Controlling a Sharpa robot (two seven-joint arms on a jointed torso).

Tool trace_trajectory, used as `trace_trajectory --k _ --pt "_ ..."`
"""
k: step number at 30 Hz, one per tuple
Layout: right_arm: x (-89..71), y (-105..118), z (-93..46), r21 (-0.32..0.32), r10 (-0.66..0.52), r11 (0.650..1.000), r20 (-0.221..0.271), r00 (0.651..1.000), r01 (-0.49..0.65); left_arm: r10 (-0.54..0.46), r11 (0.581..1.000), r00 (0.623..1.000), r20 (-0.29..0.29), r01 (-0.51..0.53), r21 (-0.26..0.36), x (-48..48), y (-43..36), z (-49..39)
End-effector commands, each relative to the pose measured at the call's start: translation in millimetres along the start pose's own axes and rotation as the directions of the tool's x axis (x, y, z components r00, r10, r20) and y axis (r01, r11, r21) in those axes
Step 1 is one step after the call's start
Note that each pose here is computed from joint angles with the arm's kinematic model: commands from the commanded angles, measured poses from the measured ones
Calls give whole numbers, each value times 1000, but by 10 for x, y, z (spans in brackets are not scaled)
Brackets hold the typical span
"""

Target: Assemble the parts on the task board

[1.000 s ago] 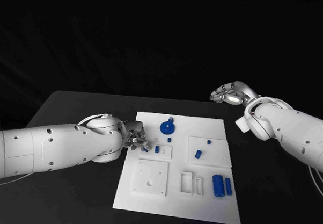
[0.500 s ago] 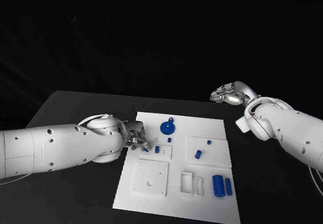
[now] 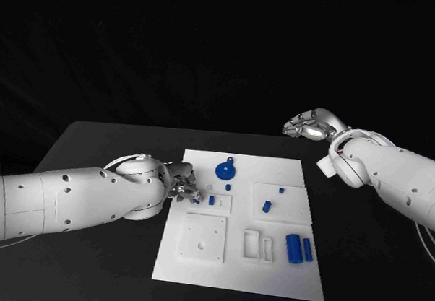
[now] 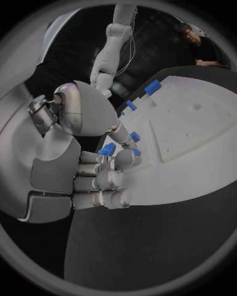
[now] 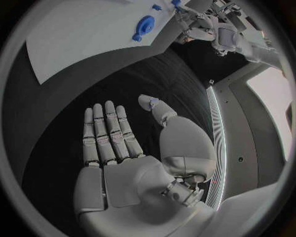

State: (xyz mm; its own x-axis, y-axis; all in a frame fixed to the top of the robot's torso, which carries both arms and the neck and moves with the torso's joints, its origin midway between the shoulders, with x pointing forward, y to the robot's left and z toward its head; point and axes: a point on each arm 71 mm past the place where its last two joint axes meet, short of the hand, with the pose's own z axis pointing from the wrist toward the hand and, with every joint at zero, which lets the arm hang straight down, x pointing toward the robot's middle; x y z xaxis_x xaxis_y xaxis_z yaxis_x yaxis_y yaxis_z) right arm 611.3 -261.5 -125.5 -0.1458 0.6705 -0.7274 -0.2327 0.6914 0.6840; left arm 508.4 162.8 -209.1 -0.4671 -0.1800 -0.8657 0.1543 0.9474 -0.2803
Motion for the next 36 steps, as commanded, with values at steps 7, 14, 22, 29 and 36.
trace_trajectory --k 7,14,22,29,36 --pt "0 -2 -2 -2 1 1000 -6 1000 -1 21 1000 1000 -22 -21 13 95 4 -17" --pt "3 -1 -2 -3 2 1000 -7 1000 -2 24 1000 999 -31 -24 15 119 6 -28" --pt "18 -10 -4 -1 3 1000 -11 1000 -3 25 1000 999 -47 -24 20 149 -2 -40" --pt "29 -8 -2 -1 3 1000 -12 1000 -3 11 1000 999 -30 -11 9 126 31 -25" --pt "27 -9 -3 -1 3 1000 -11 1000 -3 4 1000 1000 -14 -4 0 104 56 -7"
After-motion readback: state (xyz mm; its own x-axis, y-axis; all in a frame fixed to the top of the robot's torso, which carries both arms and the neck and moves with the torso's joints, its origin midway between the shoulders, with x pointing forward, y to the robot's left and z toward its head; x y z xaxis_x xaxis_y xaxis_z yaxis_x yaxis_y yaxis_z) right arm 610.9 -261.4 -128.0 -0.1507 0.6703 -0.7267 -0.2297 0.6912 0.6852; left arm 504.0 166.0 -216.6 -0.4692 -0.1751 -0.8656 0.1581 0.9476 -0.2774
